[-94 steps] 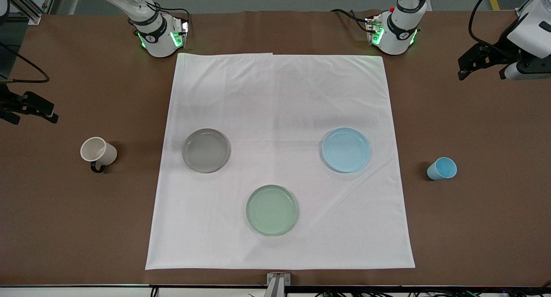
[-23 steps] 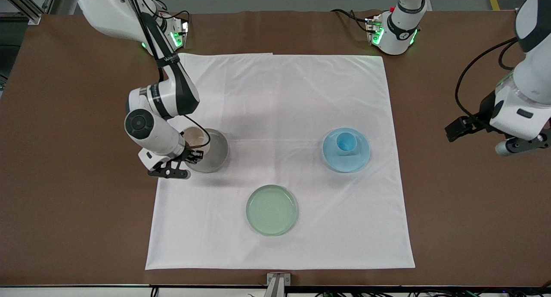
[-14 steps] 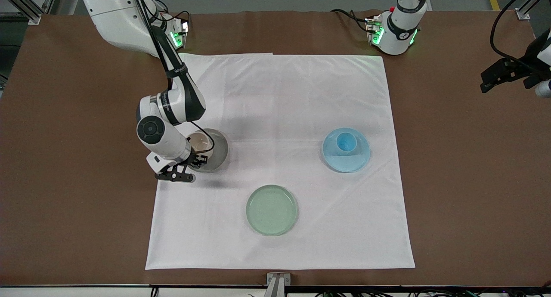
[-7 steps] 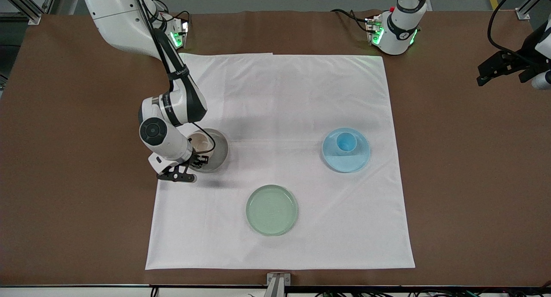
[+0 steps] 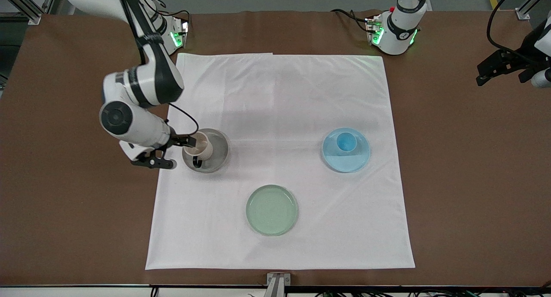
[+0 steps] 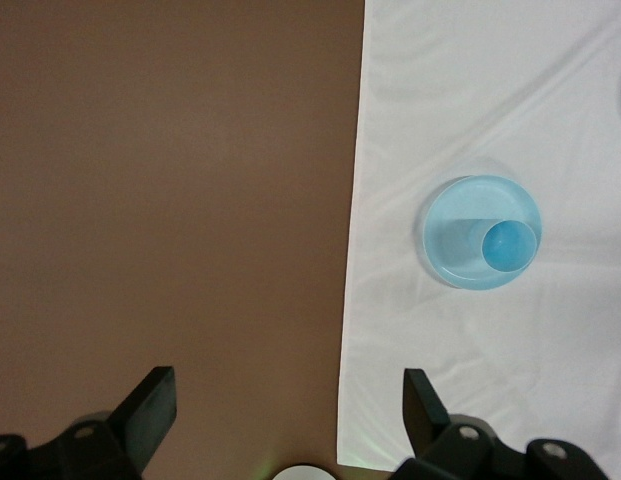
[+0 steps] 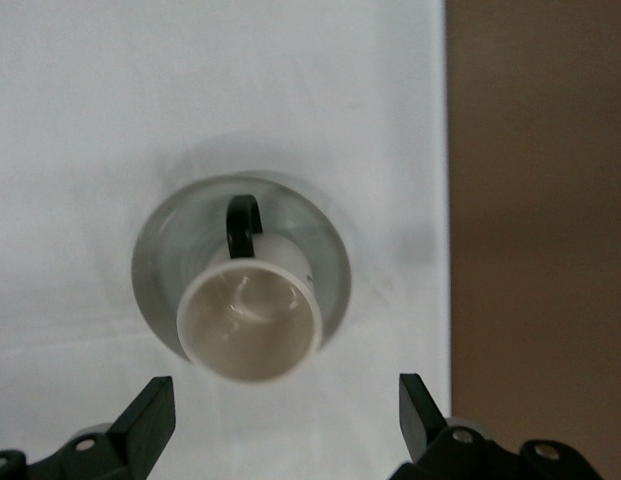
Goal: Place blue cup in blue plate and white mug in gray plate
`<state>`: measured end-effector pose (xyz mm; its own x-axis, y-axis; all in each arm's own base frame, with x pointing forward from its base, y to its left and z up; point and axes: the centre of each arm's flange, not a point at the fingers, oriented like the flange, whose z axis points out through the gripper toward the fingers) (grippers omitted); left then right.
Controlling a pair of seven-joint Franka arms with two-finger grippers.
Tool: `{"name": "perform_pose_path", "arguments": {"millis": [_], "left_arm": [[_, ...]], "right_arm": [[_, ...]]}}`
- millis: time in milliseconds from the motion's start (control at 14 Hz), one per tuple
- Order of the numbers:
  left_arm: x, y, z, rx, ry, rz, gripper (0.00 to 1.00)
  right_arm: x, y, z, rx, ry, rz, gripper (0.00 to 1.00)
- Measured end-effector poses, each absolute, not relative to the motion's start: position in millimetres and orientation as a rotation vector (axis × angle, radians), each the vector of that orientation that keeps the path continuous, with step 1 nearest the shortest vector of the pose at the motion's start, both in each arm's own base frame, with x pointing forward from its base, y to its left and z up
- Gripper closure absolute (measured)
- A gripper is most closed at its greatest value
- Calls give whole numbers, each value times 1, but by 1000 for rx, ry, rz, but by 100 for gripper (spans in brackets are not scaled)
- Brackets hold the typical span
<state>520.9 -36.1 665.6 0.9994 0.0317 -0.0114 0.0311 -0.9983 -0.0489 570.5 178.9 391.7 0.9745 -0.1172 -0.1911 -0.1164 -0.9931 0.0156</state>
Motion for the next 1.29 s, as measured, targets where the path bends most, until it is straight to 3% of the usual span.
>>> {"name": "perform_pose_path", "arguments": {"millis": [214,429,786,1071,1286], "left_arm": [[521,-37,667,-3093,-45,8,0],[520,-39,668,-3095,-40,7,0],[515,-46,672,-3095,-19,12,0],[513,-64,671,-3112,29,17,0],[512,-67,671,-3135,36,21,0]], "right_arm": [[540,131,479,3111,-208,-297,0],[522,69,524,3137,-154,-248,0],[533,-27,560,3179,-62,-88,0],[546,-29,618,3171,-63,99,0],[549,-24,632,3167,-50,142,0]]}}
